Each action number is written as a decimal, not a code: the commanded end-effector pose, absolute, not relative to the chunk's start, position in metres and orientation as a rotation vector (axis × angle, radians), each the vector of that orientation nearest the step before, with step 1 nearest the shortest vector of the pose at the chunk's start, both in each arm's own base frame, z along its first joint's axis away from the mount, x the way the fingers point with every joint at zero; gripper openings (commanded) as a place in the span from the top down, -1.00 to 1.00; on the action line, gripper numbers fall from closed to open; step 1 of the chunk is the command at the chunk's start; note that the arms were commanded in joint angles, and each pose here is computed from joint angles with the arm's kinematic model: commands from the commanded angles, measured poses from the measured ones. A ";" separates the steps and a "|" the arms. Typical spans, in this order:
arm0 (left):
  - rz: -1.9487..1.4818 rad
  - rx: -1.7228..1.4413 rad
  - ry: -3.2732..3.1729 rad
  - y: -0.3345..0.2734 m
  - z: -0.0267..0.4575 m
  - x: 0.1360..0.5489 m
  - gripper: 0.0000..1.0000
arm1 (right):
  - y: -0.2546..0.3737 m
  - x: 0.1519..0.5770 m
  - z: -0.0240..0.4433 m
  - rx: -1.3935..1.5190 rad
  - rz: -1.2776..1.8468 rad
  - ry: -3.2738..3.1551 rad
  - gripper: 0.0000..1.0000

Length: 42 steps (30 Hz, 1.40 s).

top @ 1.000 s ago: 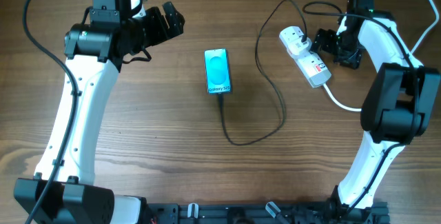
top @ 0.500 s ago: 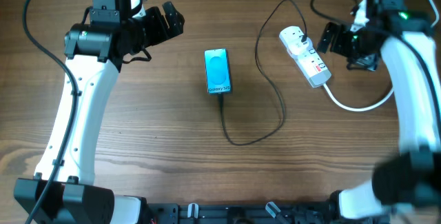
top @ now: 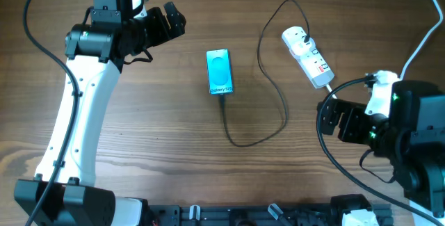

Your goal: Plug charger to phone and switch on socket

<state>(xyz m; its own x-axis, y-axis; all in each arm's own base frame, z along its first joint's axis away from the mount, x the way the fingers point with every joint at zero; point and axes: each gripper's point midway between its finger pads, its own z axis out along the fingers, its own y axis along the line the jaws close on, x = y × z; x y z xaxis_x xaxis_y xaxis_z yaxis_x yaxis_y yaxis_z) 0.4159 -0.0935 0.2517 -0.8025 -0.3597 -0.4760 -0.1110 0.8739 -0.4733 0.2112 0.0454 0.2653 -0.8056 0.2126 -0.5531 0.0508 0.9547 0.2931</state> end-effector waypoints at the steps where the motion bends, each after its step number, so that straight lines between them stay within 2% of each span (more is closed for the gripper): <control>1: -0.577 -0.353 2.478 -0.094 0.248 0.416 -1.00 | 0.043 0.215 0.258 0.174 0.319 2.523 -1.00; 6: -0.577 -0.353 2.478 -0.094 0.248 0.416 -1.00 | 0.061 0.234 0.260 -0.150 0.348 2.381 -1.00; 11: -0.577 -0.353 2.478 -0.094 0.248 0.416 -1.00 | 0.062 0.237 0.256 -0.216 0.310 1.974 -1.00; 16: -0.577 -0.353 2.478 -0.094 0.248 0.416 -1.00 | 0.067 0.231 0.230 -0.300 0.272 1.635 -1.00; 23: -0.578 -0.353 2.478 -0.094 0.248 0.416 -1.00 | 0.069 0.232 0.206 -0.311 0.262 1.416 -1.00; 28: -0.578 -0.353 2.478 -0.094 0.248 0.416 -1.00 | 0.043 0.242 0.177 -0.160 0.180 1.558 -0.99; 34: -0.578 -0.353 2.478 -0.094 0.248 0.416 -1.00 | 0.019 0.246 0.175 -0.049 0.099 1.571 -1.00; 42: -0.577 -0.353 2.477 -0.094 0.248 0.416 -1.00 | 0.020 0.246 0.175 -0.058 0.104 1.568 -0.99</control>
